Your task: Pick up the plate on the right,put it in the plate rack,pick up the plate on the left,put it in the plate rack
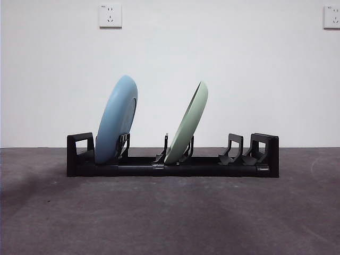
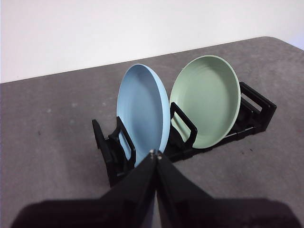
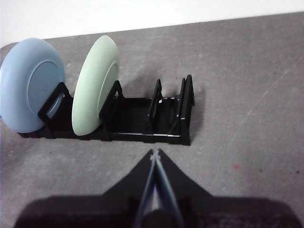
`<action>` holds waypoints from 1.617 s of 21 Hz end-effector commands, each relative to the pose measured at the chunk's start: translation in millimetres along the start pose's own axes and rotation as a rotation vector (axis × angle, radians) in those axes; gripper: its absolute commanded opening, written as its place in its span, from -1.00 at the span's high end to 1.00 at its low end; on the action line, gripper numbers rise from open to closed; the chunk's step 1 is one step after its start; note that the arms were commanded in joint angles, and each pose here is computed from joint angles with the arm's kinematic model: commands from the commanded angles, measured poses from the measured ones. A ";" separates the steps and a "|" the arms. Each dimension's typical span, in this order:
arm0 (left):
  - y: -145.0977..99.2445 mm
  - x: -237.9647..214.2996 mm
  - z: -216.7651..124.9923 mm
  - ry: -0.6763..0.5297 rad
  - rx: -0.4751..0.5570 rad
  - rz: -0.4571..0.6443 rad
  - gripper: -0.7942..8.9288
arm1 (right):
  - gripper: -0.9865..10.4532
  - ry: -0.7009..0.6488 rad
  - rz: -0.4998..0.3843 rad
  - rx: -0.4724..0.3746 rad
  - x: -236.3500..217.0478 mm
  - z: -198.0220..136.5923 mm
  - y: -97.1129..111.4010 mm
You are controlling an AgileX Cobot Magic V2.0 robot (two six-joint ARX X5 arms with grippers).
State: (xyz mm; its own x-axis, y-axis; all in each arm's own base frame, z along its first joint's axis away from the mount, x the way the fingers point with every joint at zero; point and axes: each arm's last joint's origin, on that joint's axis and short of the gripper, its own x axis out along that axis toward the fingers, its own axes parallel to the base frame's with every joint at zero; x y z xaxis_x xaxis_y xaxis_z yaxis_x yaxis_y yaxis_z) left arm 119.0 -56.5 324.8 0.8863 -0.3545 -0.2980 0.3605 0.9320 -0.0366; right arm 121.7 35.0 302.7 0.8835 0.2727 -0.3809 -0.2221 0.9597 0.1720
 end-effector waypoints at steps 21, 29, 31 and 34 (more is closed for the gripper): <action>41.1 10.2 -136.6 -0.231 0.034 0.222 0.84 | 0.83 0.016 -0.006 0.033 3.9 -0.8 -0.2; 45.3 14.5 -180.6 -0.120 -0.013 0.271 0.84 | 0.83 0.016 -0.005 0.033 3.8 -0.7 -0.1; 45.5 14.5 -180.7 -0.120 -0.013 0.275 0.84 | 0.83 0.017 -0.005 0.033 3.9 -0.8 -0.1; 45.4 14.6 -180.1 -0.122 -0.013 0.271 0.84 | 0.83 0.016 -0.005 0.033 3.9 -0.8 -0.1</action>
State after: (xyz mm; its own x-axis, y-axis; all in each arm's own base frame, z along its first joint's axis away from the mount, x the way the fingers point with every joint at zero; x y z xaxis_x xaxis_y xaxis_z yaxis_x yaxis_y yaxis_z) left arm 95.4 -6.1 151.5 0.9803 -0.1014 -0.1696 0.1067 0.9940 0.0227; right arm 124.9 35.9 300.2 0.8744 0.2697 -0.4033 -0.2071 0.9592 0.1926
